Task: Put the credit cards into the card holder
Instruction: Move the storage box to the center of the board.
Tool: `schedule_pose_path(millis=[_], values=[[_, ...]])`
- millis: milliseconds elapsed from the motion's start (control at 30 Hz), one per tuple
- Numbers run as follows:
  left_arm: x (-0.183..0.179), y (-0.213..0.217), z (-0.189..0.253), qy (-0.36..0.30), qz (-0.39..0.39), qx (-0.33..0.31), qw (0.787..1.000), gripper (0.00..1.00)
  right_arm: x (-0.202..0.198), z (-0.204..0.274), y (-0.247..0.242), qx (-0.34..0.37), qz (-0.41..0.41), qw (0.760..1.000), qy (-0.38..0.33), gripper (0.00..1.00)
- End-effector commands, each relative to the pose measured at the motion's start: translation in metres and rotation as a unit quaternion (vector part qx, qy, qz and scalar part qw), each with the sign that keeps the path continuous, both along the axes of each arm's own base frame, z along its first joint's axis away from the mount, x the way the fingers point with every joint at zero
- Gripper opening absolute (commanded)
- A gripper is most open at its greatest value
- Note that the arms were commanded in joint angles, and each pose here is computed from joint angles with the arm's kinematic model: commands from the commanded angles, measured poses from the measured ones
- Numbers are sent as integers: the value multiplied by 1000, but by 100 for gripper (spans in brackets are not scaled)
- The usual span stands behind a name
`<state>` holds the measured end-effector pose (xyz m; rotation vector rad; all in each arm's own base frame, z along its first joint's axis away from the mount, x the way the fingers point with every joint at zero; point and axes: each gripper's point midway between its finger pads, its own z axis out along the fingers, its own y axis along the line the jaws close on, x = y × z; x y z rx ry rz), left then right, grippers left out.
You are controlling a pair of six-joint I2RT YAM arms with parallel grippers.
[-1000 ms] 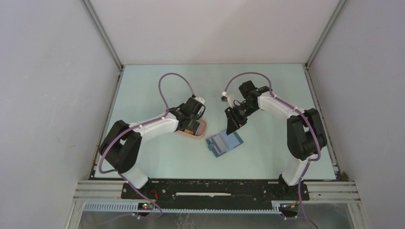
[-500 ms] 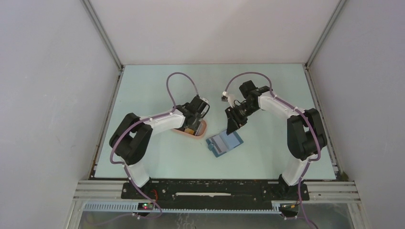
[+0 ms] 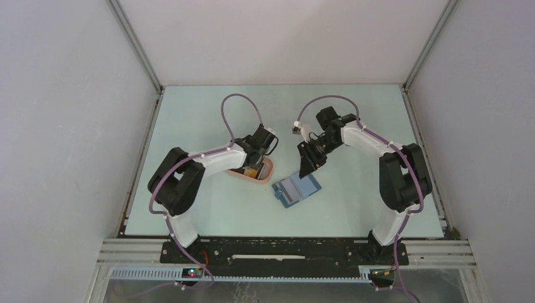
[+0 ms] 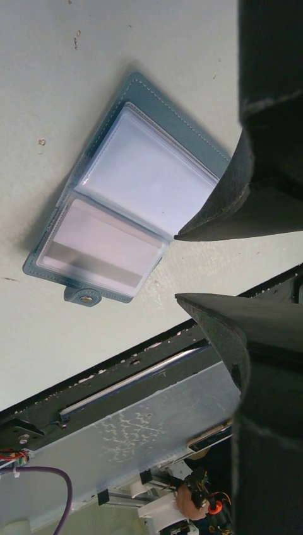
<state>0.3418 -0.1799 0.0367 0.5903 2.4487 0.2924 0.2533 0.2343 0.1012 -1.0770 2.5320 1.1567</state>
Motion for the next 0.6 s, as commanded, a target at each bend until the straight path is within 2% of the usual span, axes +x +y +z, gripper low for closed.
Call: schedule_pose_path(millis=[0,333,567], values=[[15,-1,16,-31,8,4,999,47,4,13,2,17,6,1000,-16,44],[13,9,27,-49,16,15,999,42,3,13,2,17,7,1000,-16,44],[9,-3,23,-33,3,-18,999,43,3,13,2,17,7,1000,-16,44]])
